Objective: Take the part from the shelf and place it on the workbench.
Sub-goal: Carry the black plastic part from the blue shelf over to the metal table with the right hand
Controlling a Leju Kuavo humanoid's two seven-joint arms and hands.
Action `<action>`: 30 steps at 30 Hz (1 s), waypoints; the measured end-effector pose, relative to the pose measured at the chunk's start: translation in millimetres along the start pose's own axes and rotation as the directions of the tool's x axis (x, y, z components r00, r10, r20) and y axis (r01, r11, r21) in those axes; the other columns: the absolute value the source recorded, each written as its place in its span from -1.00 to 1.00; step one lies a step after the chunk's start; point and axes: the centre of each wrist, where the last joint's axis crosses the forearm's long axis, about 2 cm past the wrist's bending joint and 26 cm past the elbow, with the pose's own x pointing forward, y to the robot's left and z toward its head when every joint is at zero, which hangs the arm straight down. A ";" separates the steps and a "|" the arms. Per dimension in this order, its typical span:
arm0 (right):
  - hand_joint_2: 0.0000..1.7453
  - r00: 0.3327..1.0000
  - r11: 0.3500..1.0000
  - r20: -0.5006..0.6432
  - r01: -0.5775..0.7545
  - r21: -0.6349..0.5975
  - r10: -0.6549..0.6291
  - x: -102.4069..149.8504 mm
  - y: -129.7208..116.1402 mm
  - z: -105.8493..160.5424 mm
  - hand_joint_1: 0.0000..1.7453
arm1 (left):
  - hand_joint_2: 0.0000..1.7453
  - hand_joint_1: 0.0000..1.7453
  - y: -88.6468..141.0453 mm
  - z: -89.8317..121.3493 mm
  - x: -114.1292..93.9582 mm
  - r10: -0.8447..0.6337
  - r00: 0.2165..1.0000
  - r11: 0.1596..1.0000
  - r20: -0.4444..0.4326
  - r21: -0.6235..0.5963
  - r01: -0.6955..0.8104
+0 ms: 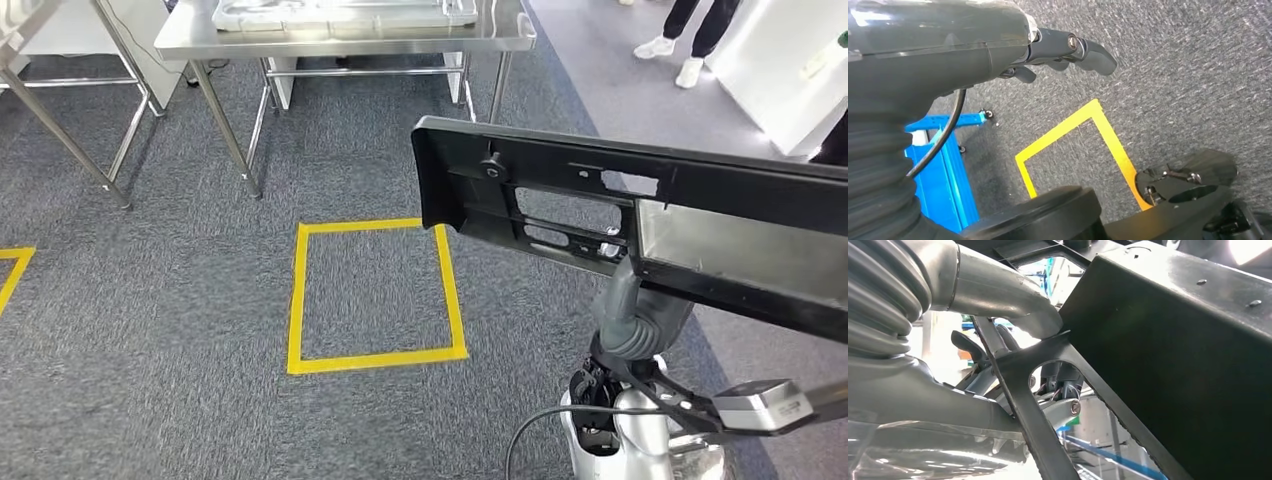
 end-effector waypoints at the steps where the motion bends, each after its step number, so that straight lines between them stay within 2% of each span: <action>1: 1.00 1.000 1.000 0.000 0.000 0.000 0.000 -0.1 0.0 0.0 1.00 | 1.00 -1.00 -0.3 0.1 0.0 -0.002 1.000 1.000 -0.001 -0.001 0.002; 20: 1.00 0.999 1.000 -0.034 0.008 0.009 -0.007 -2.9 -0.1 3.0 1.00 | 1.00 -1.00 2.9 -0.4 2.3 -0.013 1.000 1.000 -0.012 0.016 0.013; 30: 1.00 0.998 0.999 -0.065 -0.017 0.033 0.019 -5.9 -1.3 4.4 1.00 | 1.00 -1.00 0.7 -0.1 -5.1 -0.028 0.999 0.999 -0.033 0.042 0.030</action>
